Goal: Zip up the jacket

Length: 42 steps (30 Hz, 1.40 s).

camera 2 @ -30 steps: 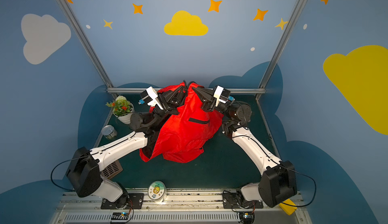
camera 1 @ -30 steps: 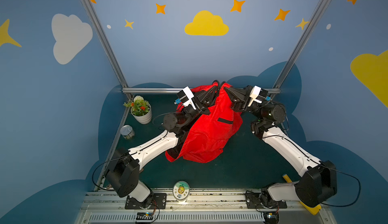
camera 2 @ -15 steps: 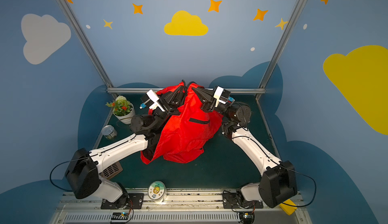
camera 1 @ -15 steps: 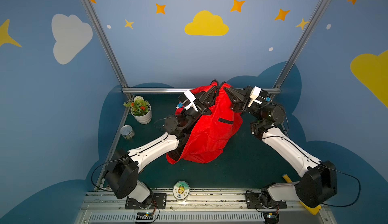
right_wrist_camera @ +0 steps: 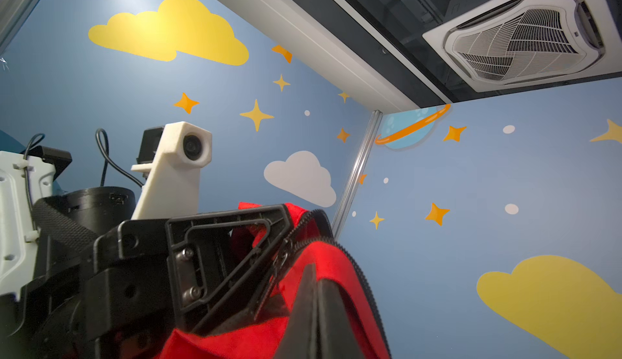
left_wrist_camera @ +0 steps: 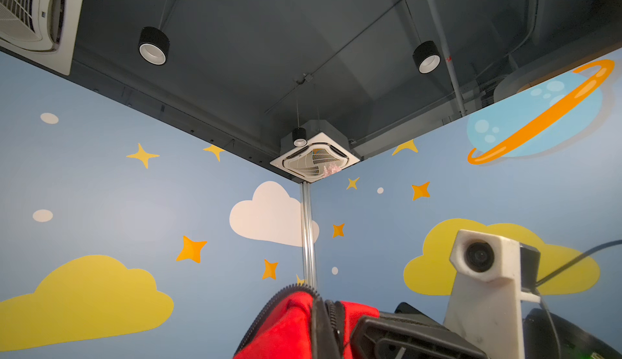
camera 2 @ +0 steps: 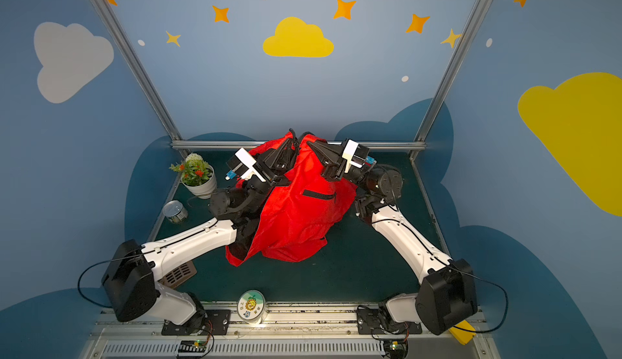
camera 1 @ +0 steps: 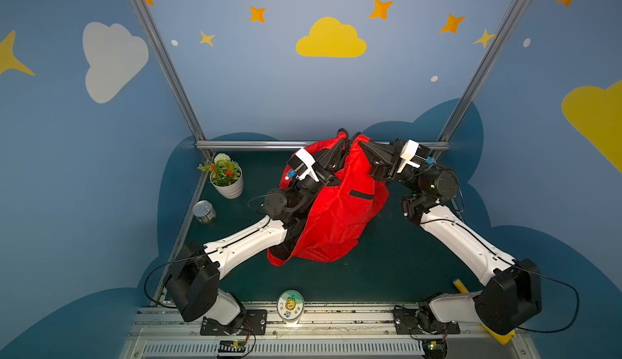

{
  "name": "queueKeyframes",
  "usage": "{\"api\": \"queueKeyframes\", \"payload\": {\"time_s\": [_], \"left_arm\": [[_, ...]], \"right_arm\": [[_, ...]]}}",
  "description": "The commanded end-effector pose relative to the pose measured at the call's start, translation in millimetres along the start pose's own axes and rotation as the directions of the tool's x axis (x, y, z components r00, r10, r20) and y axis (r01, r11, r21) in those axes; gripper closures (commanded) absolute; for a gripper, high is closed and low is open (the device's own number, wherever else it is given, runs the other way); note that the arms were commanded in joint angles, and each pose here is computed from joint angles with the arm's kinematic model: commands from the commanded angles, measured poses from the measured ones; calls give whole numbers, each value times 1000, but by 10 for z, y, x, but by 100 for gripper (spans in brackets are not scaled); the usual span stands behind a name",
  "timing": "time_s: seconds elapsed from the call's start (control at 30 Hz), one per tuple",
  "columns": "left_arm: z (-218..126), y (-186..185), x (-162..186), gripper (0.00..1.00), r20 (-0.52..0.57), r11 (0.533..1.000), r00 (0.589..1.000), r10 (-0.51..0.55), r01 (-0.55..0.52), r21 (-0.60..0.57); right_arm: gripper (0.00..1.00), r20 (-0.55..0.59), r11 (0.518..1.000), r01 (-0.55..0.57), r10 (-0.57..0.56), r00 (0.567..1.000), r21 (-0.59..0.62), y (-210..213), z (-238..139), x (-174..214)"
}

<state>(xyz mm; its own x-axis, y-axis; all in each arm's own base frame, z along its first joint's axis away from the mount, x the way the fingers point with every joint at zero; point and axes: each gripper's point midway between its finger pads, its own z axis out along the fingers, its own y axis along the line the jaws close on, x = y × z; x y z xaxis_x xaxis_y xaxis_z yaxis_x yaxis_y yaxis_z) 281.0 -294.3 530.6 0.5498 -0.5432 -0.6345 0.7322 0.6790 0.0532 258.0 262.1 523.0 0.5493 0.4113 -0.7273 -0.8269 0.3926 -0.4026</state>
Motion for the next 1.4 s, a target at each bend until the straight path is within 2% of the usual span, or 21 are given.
{"api": "queueKeyframes", "payload": {"time_s": [0.0, 0.23, 0.67, 0.77, 0.87, 0.97, 1.07, 1.13, 1.37], "left_arm": [[-17, 67, -250, 97, 64, 998, 997, 41, -38, -48], [-30, 46, -199, 97, 45, 993, 995, 94, -91, -77], [-74, 83, -141, 97, 25, 990, 995, 93, -89, -107], [-62, 144, -210, 97, 43, 991, 999, 26, -20, -135], [-42, 160, -271, 97, 59, 992, 996, -68, 73, -100], [-56, 232, -296, 96, 74, 976, 977, -199, 205, -76], [-68, 293, -329, 96, 92, 955, 953, -288, 293, -51], [-59, 297, -361, 96, 97, 945, 943, -320, 324, -36], [-55, 270, -292, 97, 68, 952, 950, -304, 306, -25]], "right_arm": [[100, 127, 995, 88, -95, 987, 54, -20, -13, -536], [100, 145, 993, 99, -106, 984, 57, 13, -7, -633], [100, 165, 986, 99, -121, 979, 135, -111, -42, -674], [100, 149, 986, 68, -91, 985, 152, -163, -77, -581], [100, 129, 987, 40, -60, 990, 155, -197, -101, -460], [100, 115, 988, 15, -33, 993, 154, -222, -110, -376], [100, 106, 987, 2, -19, 994, 158, -241, -125, -332], [100, 102, 987, -12, -4, 995, 157, -254, -133, -304], [100, 103, 990, -70, 58, 993, 122, -217, -109, -311]]}}
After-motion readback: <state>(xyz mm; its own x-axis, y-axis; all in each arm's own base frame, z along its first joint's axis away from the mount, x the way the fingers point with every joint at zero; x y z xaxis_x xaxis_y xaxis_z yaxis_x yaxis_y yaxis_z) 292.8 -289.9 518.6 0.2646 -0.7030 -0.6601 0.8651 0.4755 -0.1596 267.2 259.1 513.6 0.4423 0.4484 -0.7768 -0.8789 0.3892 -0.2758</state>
